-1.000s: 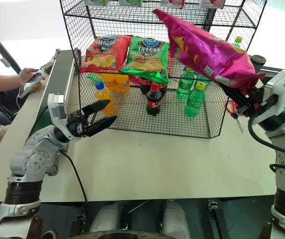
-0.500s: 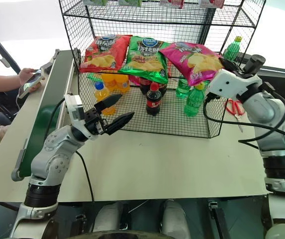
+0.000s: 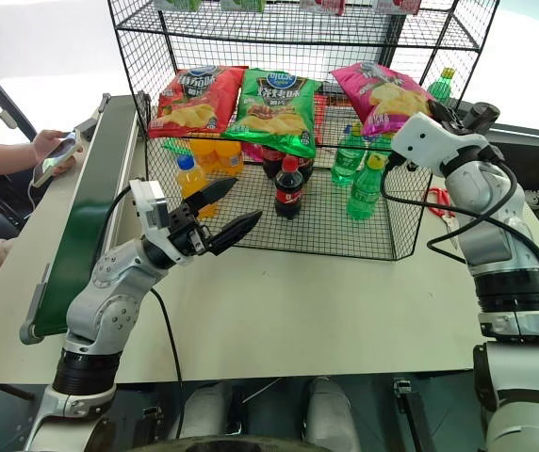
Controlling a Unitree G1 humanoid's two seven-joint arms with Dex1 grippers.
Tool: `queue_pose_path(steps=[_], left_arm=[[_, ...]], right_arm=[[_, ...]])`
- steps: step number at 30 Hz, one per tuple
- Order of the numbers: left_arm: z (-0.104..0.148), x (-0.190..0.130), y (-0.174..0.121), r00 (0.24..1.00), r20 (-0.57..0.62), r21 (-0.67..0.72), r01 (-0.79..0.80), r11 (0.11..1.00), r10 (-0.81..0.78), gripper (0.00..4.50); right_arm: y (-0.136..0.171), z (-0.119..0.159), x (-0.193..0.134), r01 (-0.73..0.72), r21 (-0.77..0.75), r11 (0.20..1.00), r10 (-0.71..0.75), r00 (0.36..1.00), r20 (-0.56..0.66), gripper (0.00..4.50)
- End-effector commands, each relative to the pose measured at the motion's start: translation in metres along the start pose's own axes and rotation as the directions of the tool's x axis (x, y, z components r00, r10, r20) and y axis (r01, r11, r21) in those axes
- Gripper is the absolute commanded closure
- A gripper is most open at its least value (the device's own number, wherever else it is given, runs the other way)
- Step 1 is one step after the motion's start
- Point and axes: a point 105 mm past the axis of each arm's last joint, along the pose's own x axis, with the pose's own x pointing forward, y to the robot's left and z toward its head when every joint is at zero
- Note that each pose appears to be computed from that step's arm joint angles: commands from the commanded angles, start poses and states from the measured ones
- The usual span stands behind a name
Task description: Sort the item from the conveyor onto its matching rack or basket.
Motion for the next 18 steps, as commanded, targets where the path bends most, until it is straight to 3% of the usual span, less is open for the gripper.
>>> queue_pose_path(steps=[1, 10, 18], left_arm=[[0.010, 0.000, -0.002, 1.000, 0.028, 0.049, 0.005, 0.999, -0.007, 0.00], [-0.002, -0.010, 0.003, 1.000, -0.014, 0.051, -0.023, 0.998, 0.024, 0.00], [-0.008, -0.006, -0.003, 1.000, -0.019, 0.057, -0.011, 0.998, 0.012, 0.00]], right_arm=[[-0.009, 0.004, 0.005, 0.016, -0.023, 1.000, -0.016, 1.000, 0.005, 4.27], [-0.017, 0.020, 0.003, -0.068, 0.080, 0.995, 0.061, 0.995, 0.082, 0.02], [-0.019, 0.028, -0.003, -0.202, 0.249, 0.947, 0.169, 0.975, 0.147, 0.02]])
